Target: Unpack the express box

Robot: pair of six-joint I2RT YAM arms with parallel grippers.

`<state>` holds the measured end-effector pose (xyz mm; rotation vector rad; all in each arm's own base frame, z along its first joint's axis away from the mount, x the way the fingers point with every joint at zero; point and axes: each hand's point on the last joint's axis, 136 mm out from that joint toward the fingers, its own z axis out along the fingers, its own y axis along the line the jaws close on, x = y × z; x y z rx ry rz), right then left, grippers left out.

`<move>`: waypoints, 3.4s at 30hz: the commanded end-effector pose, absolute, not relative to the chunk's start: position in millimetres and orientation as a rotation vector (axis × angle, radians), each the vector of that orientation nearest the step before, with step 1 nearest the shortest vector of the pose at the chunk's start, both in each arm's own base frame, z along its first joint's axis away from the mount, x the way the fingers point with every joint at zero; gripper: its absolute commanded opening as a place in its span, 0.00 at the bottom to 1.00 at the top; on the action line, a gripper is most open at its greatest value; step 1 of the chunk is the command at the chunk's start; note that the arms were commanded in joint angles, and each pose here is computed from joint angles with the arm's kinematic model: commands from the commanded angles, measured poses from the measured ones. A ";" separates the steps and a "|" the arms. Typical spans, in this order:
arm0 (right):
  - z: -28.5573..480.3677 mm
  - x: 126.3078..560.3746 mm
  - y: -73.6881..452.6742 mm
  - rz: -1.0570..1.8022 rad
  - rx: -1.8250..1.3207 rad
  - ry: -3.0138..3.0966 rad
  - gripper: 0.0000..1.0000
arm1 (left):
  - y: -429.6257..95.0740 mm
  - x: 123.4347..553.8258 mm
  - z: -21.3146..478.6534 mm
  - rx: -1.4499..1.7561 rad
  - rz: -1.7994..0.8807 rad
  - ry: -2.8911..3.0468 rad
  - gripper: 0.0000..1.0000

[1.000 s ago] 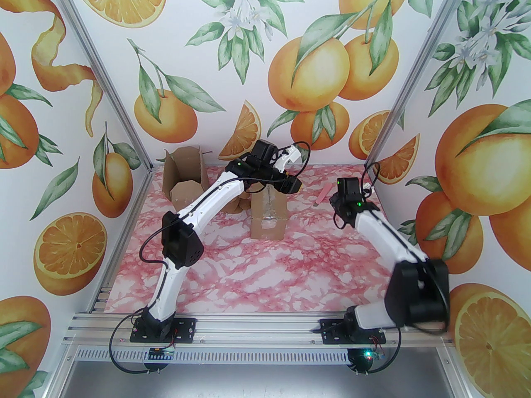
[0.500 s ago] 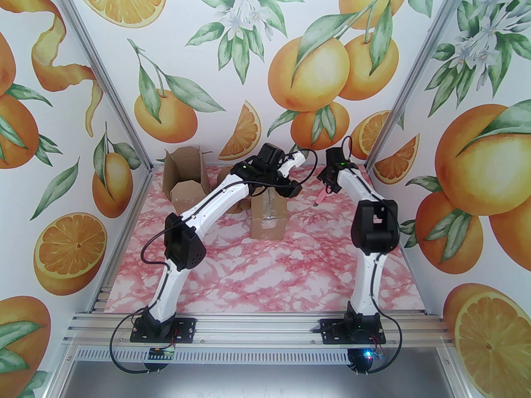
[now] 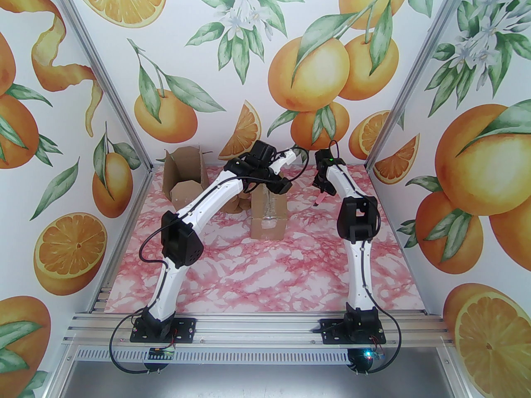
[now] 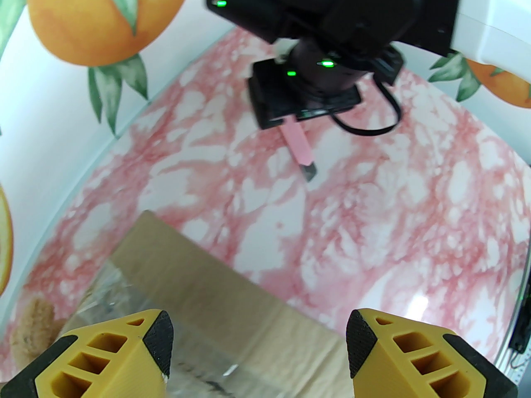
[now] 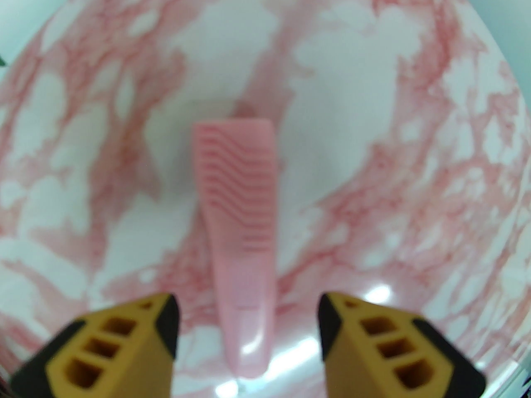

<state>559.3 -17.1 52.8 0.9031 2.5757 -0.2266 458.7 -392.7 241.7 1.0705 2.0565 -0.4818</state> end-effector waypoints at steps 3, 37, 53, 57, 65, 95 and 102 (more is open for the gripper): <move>29.3 553.8 -25.0 -0.314 0.892 2.623 0.61 | -384.4 457.2 260.5 1.062 -0.483 2.031 0.73; 20.0 492.5 27.8 -0.008 0.759 2.649 0.26 | -390.5 440.7 259.4 0.988 -0.653 2.080 0.73; 56.9 432.7 55.0 0.284 0.738 2.443 0.26 | -430.9 399.0 235.8 0.937 -0.850 2.141 0.72; 76.4 430.8 55.7 0.344 0.723 2.367 0.27 | -433.9 395.8 238.8 0.915 -0.843 2.148 0.72; 111.4 434.3 50.6 0.460 0.723 2.247 0.28 | -433.6 393.5 266.7 0.879 -0.845 2.102 0.72; 289.7 422.8 52.0 0.670 0.586 1.823 0.30 | -493.4 373.4 262.7 0.984 -1.062 2.098 0.61; 299.2 424.4 61.3 0.678 0.558 1.799 0.30 | -503.8 369.5 265.0 1.008 -1.128 2.065 0.61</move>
